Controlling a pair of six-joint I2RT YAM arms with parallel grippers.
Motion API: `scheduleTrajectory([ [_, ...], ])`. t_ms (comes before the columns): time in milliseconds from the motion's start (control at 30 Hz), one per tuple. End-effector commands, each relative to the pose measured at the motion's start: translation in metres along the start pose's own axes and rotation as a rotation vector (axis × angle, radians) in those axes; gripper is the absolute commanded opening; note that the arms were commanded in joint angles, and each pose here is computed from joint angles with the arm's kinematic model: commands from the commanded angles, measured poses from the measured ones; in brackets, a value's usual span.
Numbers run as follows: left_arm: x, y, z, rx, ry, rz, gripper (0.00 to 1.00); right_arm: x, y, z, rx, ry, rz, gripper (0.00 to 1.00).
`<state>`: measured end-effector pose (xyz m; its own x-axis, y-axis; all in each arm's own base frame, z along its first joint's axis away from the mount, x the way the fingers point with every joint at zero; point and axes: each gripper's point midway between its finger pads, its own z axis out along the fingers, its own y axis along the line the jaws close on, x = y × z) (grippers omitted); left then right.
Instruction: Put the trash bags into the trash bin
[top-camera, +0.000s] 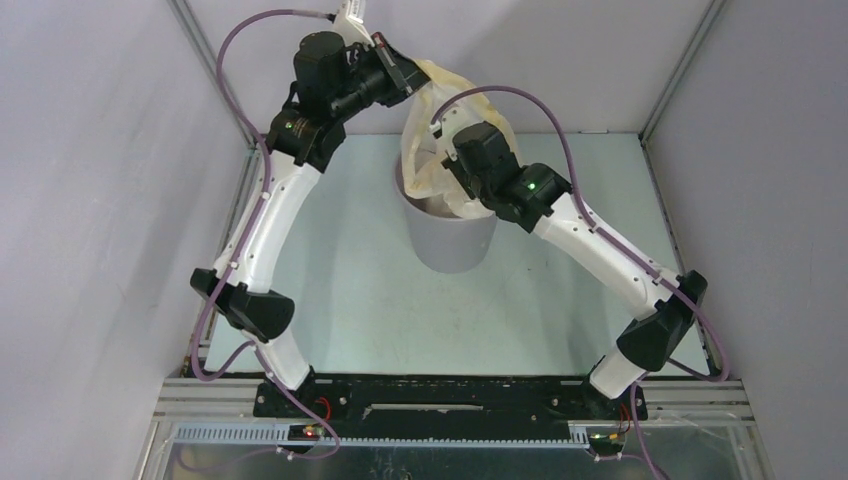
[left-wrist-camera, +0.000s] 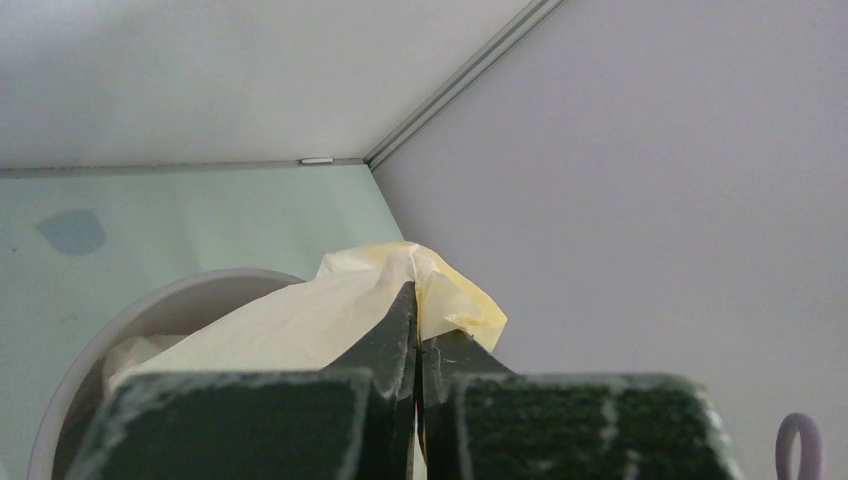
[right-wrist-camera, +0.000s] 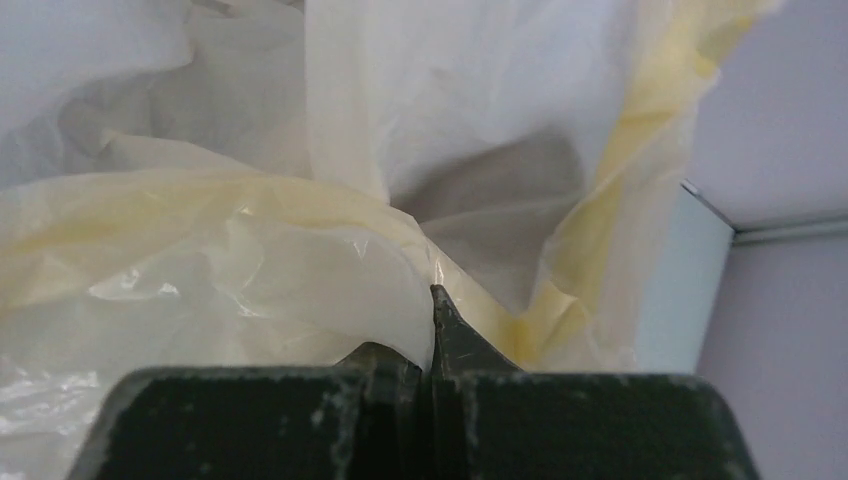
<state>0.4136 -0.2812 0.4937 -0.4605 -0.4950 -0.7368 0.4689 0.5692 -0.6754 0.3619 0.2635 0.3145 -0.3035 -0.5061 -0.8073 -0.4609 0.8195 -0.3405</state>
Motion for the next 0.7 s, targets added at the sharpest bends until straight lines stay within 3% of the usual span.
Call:
scheduleTrajectory([
  [0, -0.012, -0.010, -0.013, 0.037, -0.033, 0.019, 0.01, 0.019, -0.016, 0.013, 0.128, 0.075, -0.075, 0.00],
  [300, 0.003, 0.054, -0.019, -0.114, -0.017, 0.016, 0.01, 0.060, 0.028, 0.038, -0.036, 0.167, -0.177, 0.01],
  [667, -0.013, 0.081, -0.030, -0.171, -0.049, 0.013, 0.01, 0.014, 0.018, 0.045, -0.019, 0.025, -0.151, 0.03],
])
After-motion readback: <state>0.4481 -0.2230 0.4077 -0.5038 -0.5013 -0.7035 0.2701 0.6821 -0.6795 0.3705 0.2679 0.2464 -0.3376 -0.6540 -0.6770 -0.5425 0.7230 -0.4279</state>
